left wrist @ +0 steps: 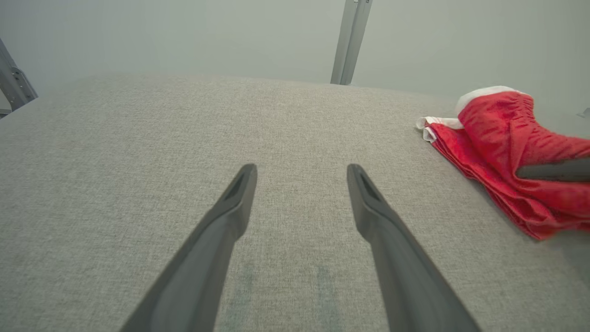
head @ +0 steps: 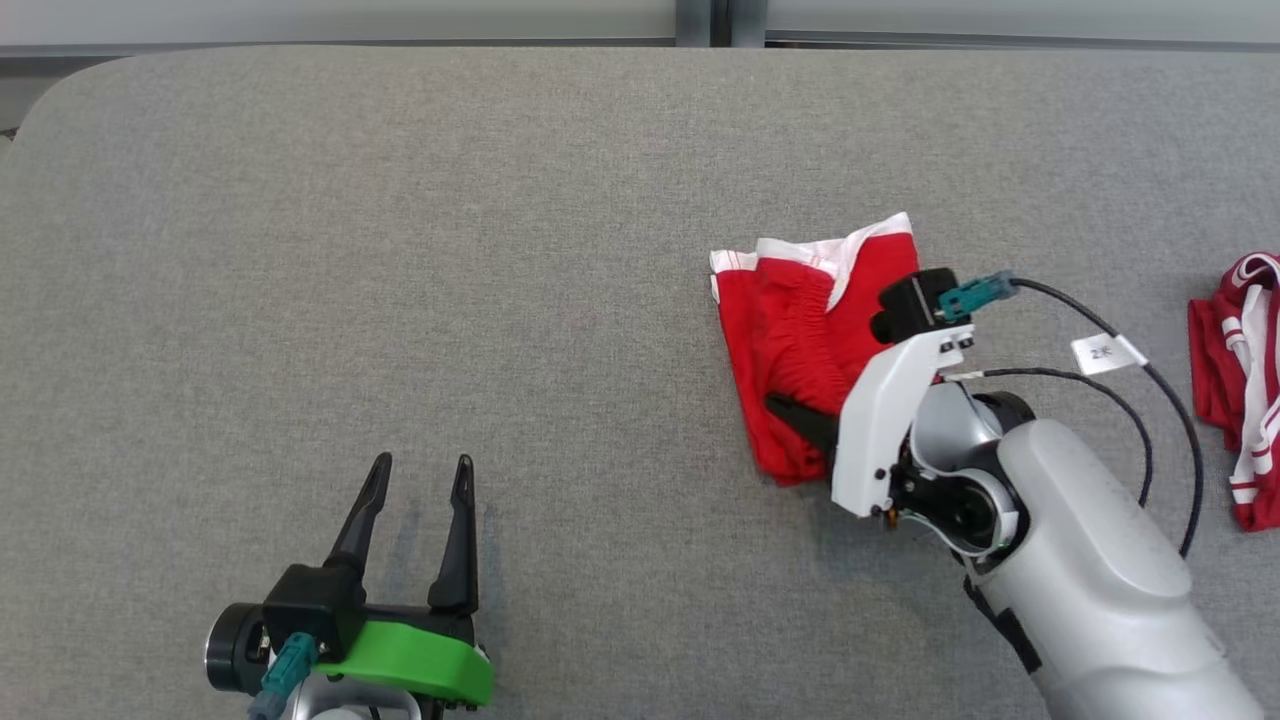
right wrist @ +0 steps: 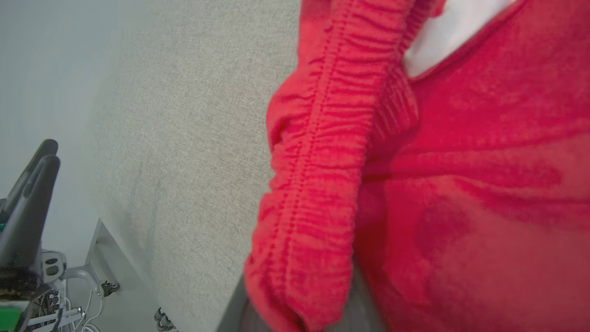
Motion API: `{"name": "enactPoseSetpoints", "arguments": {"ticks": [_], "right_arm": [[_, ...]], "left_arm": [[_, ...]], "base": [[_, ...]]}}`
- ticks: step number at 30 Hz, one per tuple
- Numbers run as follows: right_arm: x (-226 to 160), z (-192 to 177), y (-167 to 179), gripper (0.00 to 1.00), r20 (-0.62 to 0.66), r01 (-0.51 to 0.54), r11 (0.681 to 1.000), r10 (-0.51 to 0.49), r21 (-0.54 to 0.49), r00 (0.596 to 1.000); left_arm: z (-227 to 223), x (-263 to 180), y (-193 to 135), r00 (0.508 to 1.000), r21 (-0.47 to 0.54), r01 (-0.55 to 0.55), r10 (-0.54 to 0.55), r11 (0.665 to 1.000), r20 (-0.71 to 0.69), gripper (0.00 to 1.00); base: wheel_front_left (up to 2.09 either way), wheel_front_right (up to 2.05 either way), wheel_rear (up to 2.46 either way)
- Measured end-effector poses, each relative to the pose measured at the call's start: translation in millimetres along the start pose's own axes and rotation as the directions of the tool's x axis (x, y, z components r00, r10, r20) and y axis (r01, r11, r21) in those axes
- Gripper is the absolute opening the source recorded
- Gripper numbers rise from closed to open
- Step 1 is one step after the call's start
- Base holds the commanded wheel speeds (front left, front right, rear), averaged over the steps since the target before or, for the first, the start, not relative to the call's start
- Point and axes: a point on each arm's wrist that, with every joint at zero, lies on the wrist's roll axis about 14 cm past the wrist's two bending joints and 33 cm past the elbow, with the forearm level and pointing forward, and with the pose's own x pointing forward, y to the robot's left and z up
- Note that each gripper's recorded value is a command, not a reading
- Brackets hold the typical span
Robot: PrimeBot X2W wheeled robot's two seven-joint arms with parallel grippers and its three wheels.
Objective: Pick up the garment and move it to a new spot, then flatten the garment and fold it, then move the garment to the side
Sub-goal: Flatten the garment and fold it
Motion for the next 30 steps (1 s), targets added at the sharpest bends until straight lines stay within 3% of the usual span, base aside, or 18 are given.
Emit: {"name": "enactPoseSetpoints", "arguments": {"ticks": [3, 4, 5, 6, 15, 23, 27, 30], "right_arm": [[9, 2, 10, 0.02, 0.004, -0.004, 1.000, 0.004, -0.013, 1.000], [11, 3, 11, 0.15, 0.005, -0.002, 1.000, 0.002, -0.019, 1.000], [12, 5, 13, 0.35, 0.012, -0.002, 1.000, 0.002, -0.023, 1.000], [13, 7, 15, 1.00, 0.021, -0.003, 1.000, 0.003, -0.031, 1.000], [9, 22, 36, 1.00, 0.087, -0.043, 0.993, 0.053, -0.107, 0.995], [-16, 42, 57, 1.00, 0.227, -0.095, 0.978, 0.137, -0.185, 0.964], [-40, 55, 45, 1.00, 0.343, -0.021, 0.963, 0.116, -0.270, 0.932], [-63, 69, 24, 1.00, 0.460, 0.093, 0.940, 0.073, -0.329, 0.885]], "left_arm": [[-1, -2, 2, 1.000, 0.006, -0.003, 0.003, 1.000, -0.003, 1.00], [-1, -2, 2, 1.000, 0.007, -0.005, 0.005, 1.000, -0.003, 1.00], [-1, -3, 3, 1.000, 0.007, -0.007, 0.007, 1.000, -0.003, 1.00], [0, -4, 3, 1.000, 0.007, -0.009, 0.009, 1.000, -0.002, 1.00], [-1, -8, 5, 1.000, -0.006, -0.022, 0.022, 1.000, -0.004, 1.00], [4, -6, 1, 1.000, -0.018, -0.017, 0.017, 1.000, 0.012, 1.00], [8, -9, 1, 0.999, -0.024, -0.021, 0.021, 1.000, 0.025, 1.00], [10, -12, 2, 0.999, -0.024, -0.026, 0.027, 0.999, 0.034, 1.00]], "base": [[0.00, 0.00, 0.00], [0.00, 0.00, 0.00], [0.00, 0.00, 0.00], [0.00, 0.00, 0.00], [0.00, 0.00, 0.00], [0.00, 0.00, 0.00], [0.00, 0.00, 0.00], [0.00, 0.00, 0.00]]}}
